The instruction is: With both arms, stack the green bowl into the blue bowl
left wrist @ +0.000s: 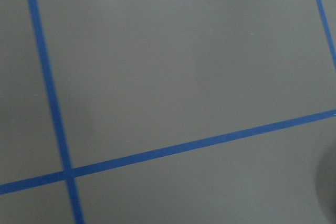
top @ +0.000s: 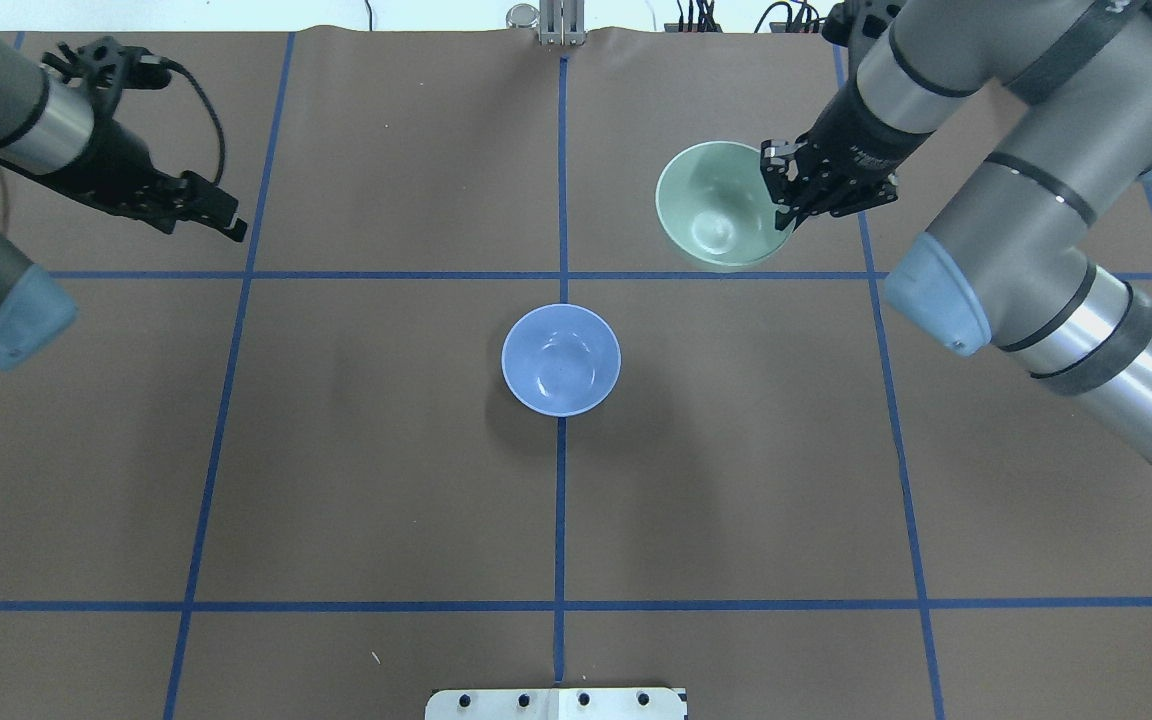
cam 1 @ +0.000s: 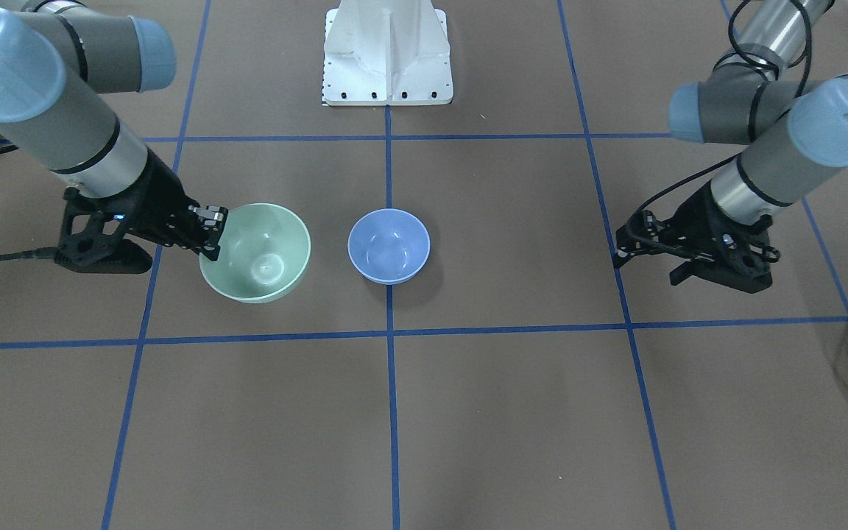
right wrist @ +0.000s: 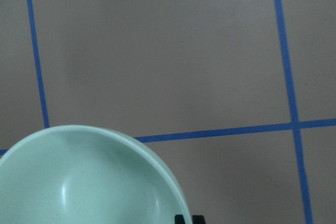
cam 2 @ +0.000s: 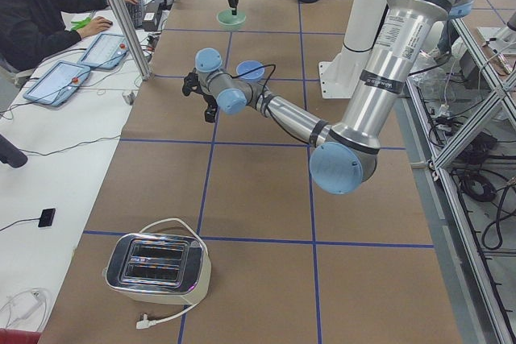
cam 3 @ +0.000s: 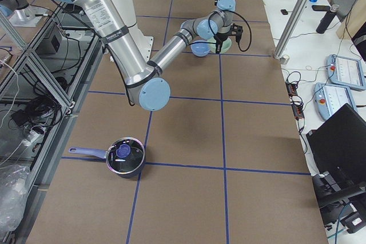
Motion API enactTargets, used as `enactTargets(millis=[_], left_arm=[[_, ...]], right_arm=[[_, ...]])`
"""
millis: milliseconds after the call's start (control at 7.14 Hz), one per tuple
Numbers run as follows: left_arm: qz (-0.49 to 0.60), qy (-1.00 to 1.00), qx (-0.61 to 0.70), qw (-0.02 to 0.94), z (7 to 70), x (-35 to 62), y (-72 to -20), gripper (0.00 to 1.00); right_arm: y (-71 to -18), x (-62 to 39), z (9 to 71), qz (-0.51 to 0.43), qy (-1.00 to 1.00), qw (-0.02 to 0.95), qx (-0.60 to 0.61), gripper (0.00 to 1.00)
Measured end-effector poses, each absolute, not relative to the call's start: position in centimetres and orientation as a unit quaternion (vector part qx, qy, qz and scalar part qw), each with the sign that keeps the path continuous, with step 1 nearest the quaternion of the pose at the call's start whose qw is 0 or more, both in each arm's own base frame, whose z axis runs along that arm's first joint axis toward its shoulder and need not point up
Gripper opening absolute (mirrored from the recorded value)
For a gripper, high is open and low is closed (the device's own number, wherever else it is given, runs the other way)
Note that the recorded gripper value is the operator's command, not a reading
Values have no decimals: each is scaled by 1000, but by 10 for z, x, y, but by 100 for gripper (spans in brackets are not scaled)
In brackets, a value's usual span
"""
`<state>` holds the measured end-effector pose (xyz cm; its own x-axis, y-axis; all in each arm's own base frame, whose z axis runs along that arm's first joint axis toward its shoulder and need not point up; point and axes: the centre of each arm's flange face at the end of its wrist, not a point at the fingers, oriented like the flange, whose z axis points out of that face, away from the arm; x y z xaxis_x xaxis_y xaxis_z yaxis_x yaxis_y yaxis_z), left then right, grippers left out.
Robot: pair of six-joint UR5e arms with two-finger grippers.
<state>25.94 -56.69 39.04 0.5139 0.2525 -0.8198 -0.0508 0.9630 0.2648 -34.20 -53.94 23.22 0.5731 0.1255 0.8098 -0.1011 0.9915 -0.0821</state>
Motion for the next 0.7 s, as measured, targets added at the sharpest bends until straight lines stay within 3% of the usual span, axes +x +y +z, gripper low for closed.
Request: enactTargets(millis=[700], left_arm=[[108,476,138,862,449,143,-537,98]], right_arm=[[-470,-447,203,60,-461,885,7,0]])
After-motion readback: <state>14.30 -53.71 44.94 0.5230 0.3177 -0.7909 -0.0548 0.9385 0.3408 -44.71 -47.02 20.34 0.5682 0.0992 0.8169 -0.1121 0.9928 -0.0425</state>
